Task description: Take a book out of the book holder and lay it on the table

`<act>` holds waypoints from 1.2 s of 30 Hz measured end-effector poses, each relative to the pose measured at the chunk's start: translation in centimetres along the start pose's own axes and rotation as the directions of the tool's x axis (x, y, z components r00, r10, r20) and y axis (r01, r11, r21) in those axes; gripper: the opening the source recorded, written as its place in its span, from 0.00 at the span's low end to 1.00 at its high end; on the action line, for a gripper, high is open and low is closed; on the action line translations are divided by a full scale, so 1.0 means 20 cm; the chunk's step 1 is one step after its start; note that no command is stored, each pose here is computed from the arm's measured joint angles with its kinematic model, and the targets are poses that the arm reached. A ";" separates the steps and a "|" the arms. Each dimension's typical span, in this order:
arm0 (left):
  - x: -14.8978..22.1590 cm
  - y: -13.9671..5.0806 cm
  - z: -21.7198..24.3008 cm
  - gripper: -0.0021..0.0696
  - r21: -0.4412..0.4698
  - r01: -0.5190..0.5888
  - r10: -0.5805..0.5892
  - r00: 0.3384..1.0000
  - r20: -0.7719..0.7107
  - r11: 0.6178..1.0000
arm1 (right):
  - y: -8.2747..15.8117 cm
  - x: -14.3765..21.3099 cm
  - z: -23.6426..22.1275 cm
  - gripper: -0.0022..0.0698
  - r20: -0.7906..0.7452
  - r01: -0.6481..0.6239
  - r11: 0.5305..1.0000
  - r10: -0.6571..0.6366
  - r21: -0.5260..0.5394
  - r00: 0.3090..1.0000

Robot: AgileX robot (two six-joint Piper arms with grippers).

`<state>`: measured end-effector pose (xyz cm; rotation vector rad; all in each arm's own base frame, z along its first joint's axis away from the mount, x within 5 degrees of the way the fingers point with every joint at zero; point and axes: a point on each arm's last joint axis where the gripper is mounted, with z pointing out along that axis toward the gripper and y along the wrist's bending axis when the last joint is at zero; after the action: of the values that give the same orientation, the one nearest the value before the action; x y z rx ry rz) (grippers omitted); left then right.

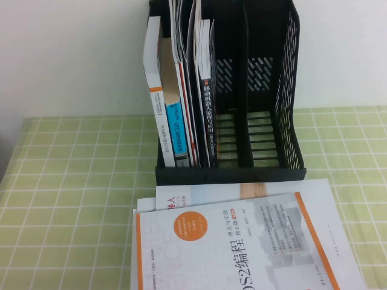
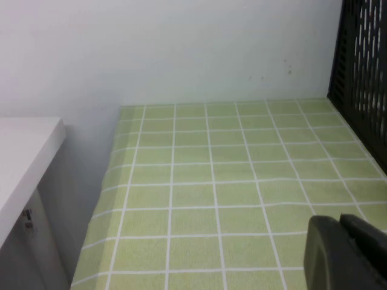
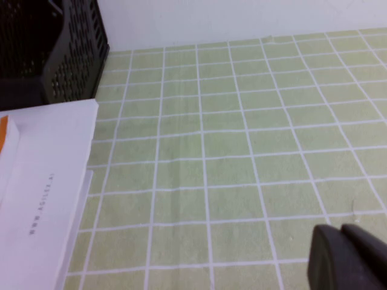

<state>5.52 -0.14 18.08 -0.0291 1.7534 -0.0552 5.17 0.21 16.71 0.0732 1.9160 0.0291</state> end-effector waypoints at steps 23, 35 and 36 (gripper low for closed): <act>0.00 0.00 0.00 0.03 -0.002 -0.009 0.009 1.000 0.004 1.000 | 0.00 0.00 0.00 0.03 -0.001 -0.003 1.000 0.003 -0.001 1.000; -0.09 -0.01 -0.01 0.03 0.033 0.106 -0.110 0.976 0.187 0.994 | 0.00 -0.10 -0.01 0.03 0.212 -0.136 0.990 0.138 -0.028 0.968; -0.10 0.00 -0.01 0.03 0.037 0.116 -0.121 0.967 0.223 0.993 | 0.00 -0.11 -0.01 0.03 0.249 -0.155 0.987 0.157 -0.030 0.956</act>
<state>5.66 -0.12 20.14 -0.1188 1.5229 -0.1546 5.66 -0.02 18.95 0.2120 1.6529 0.1303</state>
